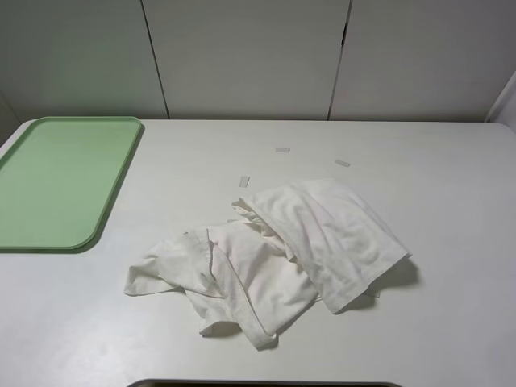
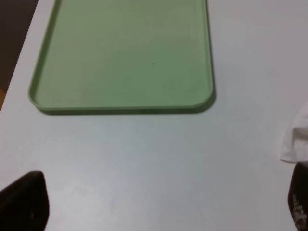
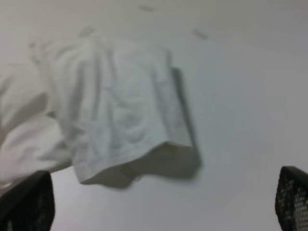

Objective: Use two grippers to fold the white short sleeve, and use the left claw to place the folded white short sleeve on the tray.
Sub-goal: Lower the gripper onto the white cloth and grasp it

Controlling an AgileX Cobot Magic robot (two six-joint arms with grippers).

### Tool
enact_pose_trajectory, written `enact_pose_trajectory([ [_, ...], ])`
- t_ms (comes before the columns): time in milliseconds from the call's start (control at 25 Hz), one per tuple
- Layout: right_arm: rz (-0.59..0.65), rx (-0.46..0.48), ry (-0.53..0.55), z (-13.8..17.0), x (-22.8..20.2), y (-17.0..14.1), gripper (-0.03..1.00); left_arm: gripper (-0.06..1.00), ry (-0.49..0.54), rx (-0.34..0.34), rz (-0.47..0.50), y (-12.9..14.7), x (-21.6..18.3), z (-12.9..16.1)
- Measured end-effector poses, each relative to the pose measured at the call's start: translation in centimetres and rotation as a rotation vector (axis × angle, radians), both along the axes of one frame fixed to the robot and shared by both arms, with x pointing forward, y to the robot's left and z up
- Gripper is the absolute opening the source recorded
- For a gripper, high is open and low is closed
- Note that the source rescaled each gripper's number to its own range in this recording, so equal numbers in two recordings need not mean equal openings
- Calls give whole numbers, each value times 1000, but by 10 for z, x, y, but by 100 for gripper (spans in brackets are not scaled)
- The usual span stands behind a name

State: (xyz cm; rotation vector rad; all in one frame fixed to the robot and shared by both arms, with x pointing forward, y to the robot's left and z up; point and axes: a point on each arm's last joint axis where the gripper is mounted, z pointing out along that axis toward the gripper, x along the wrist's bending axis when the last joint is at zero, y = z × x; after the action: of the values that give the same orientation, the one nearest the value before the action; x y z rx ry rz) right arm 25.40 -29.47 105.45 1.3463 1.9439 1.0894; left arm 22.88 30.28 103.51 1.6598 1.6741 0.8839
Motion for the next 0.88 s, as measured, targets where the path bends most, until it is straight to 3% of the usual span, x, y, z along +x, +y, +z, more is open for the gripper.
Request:
enact_pose_trajectory([
  [200, -89, 0, 0, 0, 0, -1, 100, 100, 0, 0, 0, 0, 0, 0],
  [320, -246, 0, 0, 0, 1, -4, 100, 100, 0, 0, 0, 0, 0, 0],
  [440, -303, 0, 0, 0, 1, -5, 100, 100, 0, 0, 0, 0, 0, 0],
  [880, -325, 0, -1, 0, 1, -5, 100, 100, 0, 0, 0, 0, 0, 0],
])
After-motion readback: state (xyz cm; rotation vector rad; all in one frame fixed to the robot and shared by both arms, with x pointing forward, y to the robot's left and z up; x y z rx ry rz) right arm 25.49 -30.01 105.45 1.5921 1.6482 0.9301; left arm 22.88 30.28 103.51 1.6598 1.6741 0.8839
